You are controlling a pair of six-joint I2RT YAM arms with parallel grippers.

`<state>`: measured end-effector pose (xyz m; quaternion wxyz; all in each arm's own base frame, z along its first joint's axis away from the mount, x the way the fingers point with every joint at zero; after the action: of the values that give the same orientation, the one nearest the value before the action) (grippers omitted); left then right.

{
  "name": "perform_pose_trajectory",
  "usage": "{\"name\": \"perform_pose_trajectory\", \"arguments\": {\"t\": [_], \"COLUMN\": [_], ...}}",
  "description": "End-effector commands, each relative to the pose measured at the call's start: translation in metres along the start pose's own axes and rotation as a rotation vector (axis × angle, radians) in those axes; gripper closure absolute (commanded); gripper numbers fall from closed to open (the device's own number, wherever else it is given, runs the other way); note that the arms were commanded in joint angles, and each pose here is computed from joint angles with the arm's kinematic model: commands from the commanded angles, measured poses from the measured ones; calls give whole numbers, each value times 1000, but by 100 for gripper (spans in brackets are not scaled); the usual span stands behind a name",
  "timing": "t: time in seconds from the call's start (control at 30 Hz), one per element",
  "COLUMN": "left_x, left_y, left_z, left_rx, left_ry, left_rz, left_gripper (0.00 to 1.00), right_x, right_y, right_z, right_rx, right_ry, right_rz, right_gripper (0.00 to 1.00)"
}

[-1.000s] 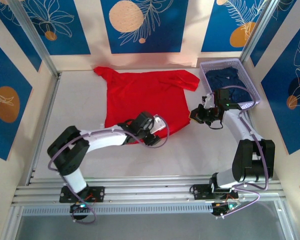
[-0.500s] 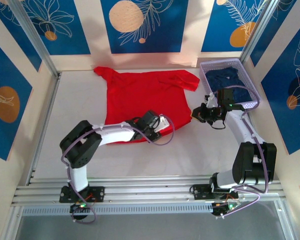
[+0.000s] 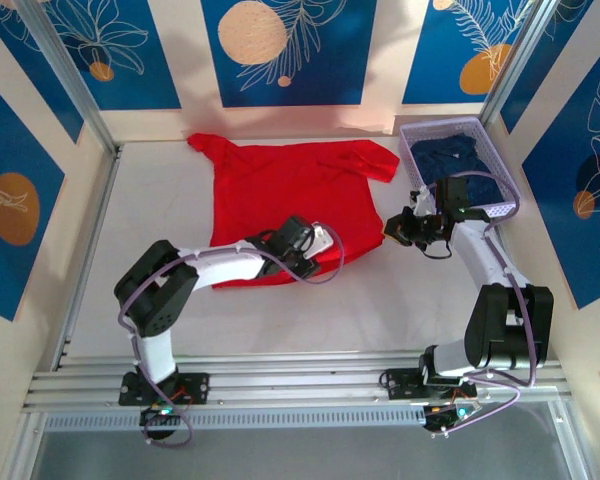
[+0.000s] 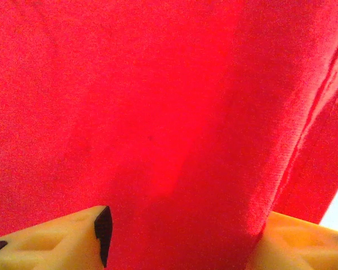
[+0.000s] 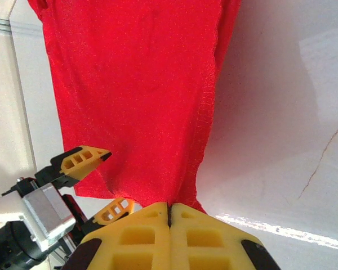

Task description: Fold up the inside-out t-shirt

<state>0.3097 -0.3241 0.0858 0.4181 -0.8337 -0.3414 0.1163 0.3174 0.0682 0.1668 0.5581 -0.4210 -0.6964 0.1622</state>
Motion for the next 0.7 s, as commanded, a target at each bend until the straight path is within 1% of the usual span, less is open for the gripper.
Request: {"name": "perform_pose_trajectory", "arguments": {"t": [0.0, 0.07, 0.17, 0.33, 0.4, 0.47, 0.5, 0.53, 0.6, 0.63, 0.67], "left_x": [7, 10, 13, 16, 14, 9, 6, 4, 5, 5, 7], "left_y": [-7, -6, -6, -7, -13, -23, -30, -39, -55, -61, -69], "left_z": [2, 4, 6, 6, 1, -7, -14, -21, -32, -36, -39], "left_rx": [6, 10, 19, 33, 16, -8, -26, -45, -71, -76, -78], "left_ry": [-22, -28, -33, -46, -60, -89, -114, -149, -224, -255, -284], "left_rz": [-6, -10, -15, -1, 22, 65, 90, 118, 152, 165, 178], "left_gripper": [46, 51, 62, 87, 93, 98, 100, 100, 100, 100, 100], "right_x": [-3, -4, -4, -6, -9, -10, -11, -12, -12, -5, 12], "right_y": [-1, -1, -1, -1, 0, 1, 2, 0, -12, -17, -22], "right_z": [7, 7, 7, 5, 4, 0, -4, -9, -18, -20, -17], "right_rx": [17, 19, 18, 11, 3, -14, -30, -57, -147, -210, -301], "right_ry": [1, 2, 2, 4, 0, -11, -29, -53, -127, -191, -307], "right_rz": [-2, 2, 2, 20, 56, 96, 137, 199, 335, 364, 335], "right_gripper": [98, 98, 98, 98, 98, 95, 91, 83, 61, 53, 46]}}
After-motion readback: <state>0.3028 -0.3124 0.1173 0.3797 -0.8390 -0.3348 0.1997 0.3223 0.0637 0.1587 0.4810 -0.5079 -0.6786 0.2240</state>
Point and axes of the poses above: each hand's point on the last joint's axis, 136 mm out from that joint toward the fingers, its own y axis out along the fingers, its own x axis along the line the jaws close on, z = x × y, the point moved 3 cm from there along -y, back along the fingers, and after that the axes turned 10 degrees about -y, right-handed, at the moved point
